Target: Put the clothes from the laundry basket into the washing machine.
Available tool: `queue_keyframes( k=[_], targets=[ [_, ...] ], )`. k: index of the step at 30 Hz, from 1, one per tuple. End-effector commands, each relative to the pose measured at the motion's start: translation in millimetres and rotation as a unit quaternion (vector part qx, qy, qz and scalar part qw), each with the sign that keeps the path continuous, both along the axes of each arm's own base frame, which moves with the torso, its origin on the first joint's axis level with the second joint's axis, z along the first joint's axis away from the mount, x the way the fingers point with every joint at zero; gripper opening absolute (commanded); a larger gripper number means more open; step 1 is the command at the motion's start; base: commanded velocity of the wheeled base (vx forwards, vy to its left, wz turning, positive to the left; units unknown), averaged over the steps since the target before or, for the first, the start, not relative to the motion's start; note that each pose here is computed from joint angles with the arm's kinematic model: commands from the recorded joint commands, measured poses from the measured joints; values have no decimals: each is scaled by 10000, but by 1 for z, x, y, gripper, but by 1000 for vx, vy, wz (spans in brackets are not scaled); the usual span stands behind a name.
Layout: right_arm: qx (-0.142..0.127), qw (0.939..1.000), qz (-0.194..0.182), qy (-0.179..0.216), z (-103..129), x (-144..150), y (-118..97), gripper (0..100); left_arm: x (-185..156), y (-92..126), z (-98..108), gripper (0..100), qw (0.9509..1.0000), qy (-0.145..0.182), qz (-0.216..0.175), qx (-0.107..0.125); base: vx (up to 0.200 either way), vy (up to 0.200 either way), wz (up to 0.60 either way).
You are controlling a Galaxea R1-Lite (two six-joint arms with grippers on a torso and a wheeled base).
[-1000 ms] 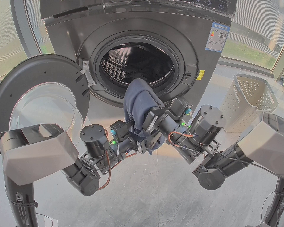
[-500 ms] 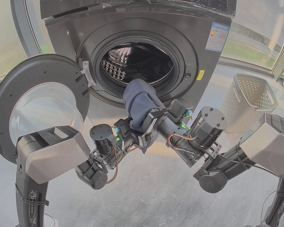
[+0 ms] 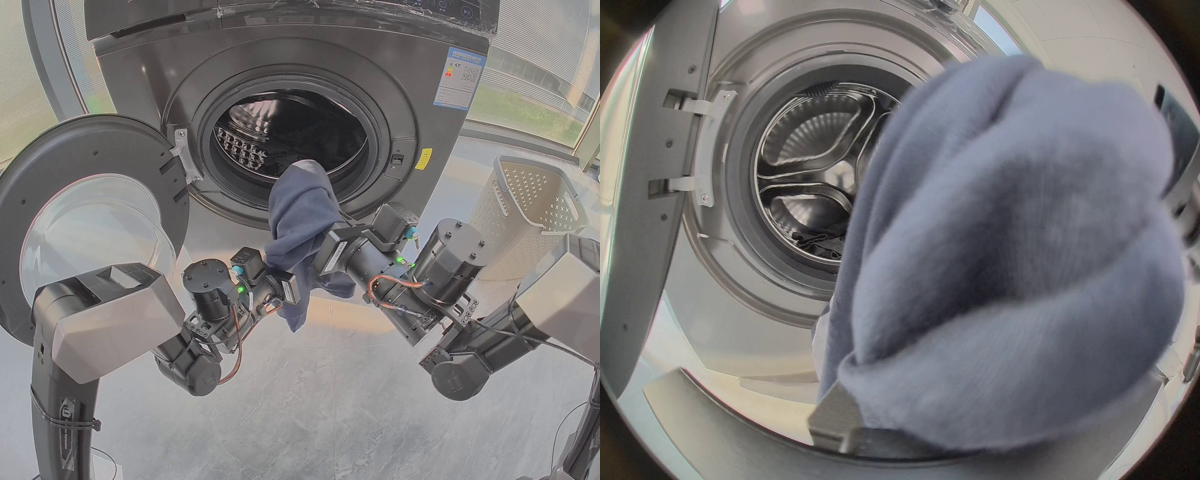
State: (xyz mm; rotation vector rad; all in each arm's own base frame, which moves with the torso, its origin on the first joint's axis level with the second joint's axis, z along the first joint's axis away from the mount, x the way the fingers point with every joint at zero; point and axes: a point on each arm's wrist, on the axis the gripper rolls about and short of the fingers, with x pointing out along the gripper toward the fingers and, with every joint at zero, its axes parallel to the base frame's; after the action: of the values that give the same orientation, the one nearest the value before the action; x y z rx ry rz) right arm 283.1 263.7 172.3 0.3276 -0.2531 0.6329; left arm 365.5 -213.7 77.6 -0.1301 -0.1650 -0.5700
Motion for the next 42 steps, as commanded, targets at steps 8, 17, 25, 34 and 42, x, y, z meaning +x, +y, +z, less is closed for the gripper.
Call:
queue_keyframes(
  k=[8,17,25,34,42],
  targets=[
    [-398,9961,-601,500,-23,18,-44,0,-34,23,73,0,9976,-444,-19,-527,0,0,0],
    [-457,9958,-594,516,-27,18,-44,0,-50,28,79,0,9978,-352,-81,-554,0,0,0],
    [-649,9961,-207,559,-37,-1,-43,0,-50,28,78,0,9979,-331,-73,-545,0,0,0],
    [-1565,9812,716,876,-54,-71,-75,100,-63,39,70,0,9992,-82,14,-401,0,0,0],
    [-1883,9721,764,1174,-72,-92,-99,100,-94,56,61,0,9997,227,4,-68,0,0,0]
  ],
)
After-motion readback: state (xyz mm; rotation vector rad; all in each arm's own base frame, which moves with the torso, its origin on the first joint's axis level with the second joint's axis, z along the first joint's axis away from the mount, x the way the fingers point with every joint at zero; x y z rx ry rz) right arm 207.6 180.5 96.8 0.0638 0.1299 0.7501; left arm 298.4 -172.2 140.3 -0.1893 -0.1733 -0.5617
